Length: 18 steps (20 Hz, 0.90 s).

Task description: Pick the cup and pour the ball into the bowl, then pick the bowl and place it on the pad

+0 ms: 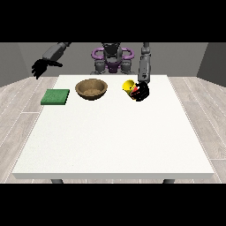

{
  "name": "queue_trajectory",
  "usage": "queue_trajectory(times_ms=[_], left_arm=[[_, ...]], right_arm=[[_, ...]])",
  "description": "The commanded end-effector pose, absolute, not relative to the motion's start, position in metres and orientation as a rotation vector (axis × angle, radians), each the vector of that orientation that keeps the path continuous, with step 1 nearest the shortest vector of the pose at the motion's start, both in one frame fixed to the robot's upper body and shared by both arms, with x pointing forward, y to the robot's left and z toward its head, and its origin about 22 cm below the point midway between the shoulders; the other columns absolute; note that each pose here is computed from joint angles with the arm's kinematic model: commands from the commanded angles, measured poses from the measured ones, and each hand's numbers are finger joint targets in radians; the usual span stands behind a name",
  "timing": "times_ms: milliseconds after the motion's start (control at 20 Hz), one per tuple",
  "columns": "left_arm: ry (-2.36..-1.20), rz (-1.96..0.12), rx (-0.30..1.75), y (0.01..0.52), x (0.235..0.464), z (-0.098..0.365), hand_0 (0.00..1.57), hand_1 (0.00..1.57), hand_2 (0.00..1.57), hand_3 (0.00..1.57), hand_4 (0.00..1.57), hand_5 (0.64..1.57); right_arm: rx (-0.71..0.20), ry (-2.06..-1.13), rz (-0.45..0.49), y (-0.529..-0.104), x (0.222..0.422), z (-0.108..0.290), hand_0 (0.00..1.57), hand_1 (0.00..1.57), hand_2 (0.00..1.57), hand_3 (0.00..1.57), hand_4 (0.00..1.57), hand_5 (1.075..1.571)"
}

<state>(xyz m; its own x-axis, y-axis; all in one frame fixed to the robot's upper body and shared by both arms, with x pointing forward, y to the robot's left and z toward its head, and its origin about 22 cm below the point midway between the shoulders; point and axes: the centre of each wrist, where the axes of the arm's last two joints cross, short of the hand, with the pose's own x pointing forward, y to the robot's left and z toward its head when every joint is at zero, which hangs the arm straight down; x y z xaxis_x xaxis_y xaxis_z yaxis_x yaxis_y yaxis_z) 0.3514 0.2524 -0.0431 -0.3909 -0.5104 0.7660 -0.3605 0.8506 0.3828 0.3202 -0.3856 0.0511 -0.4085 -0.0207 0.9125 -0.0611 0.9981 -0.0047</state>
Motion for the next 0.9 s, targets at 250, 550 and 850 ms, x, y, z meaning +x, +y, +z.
queue_trajectory(times_ms=[250, 550, 850], left_arm=[[-1.847, -0.489, 0.723, 0.196, 0.352, -0.042, 1.37, 1.37, 1.57, 1.57, 1.02, 1.531], [-1.789, -0.689, 0.714, 0.161, 0.355, -0.024, 1.4, 1.4, 1.57, 1.57, 1.11, 1.567], [-1.783, -0.806, 0.806, 0.126, 0.355, -0.01, 1.38, 1.38, 1.57, 1.57, 1.14, 1.567]], right_arm=[[-0.016, -1.733, -0.052, -0.425, 0.285, -0.007, 0.0, 0.0, 0.0, 0.0, 0.0, 1.558], [-0.116, -1.639, -0.111, -0.448, 0.259, -0.028, 0.0, 0.0, 0.0, 0.0, 0.0, 1.56], [-0.13, -1.66, -0.161, -0.455, 0.246, -0.043, 0.0, 0.0, 0.04, 0.0, 0.0, 1.558]])
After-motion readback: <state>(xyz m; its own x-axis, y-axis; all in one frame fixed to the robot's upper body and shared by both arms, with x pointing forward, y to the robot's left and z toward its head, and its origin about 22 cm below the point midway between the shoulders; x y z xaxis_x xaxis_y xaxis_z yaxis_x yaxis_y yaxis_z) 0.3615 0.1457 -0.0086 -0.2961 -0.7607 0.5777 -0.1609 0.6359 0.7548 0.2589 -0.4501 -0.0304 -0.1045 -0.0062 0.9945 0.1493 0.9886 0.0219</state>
